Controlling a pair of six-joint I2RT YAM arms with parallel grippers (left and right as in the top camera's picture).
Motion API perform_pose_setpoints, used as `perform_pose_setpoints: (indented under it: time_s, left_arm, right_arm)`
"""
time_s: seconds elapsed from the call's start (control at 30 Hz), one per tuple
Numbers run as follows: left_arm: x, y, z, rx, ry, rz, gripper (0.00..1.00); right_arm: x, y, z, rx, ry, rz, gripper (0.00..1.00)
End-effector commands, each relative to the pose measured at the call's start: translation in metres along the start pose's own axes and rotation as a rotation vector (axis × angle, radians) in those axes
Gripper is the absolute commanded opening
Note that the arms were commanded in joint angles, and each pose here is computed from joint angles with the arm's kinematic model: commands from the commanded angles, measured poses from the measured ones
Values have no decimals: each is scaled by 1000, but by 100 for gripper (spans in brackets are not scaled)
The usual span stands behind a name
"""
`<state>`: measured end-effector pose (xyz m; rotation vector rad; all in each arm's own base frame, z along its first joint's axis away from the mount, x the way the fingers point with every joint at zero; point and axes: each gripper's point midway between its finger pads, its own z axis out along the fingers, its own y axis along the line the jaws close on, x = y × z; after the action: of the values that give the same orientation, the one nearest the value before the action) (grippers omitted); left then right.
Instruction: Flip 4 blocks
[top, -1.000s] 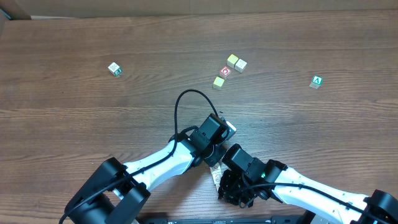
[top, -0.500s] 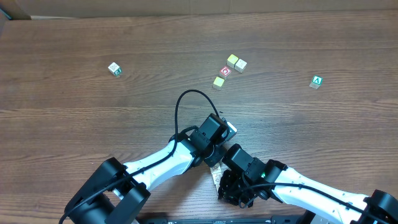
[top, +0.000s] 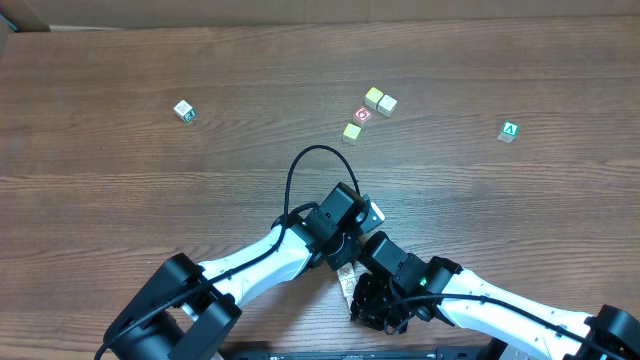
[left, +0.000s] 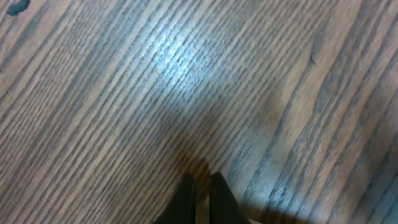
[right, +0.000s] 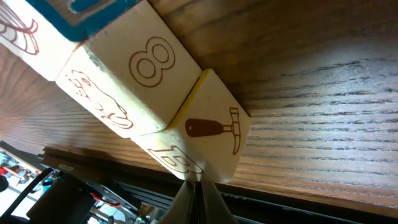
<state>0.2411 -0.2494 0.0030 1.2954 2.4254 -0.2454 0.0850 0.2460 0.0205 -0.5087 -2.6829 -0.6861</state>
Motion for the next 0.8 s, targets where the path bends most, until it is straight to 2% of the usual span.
perform_pose_setpoints:
  time_s: [0.0,0.77]
  left_arm:
    - [19,-18,6,85,55,63,4]
    - [11,-17,7,82,24,62,4]
  right_arm:
    - [-8,8,-2,-15,-45,-7,4]
    - [-8,8,-2,-15,-45,-7,4]
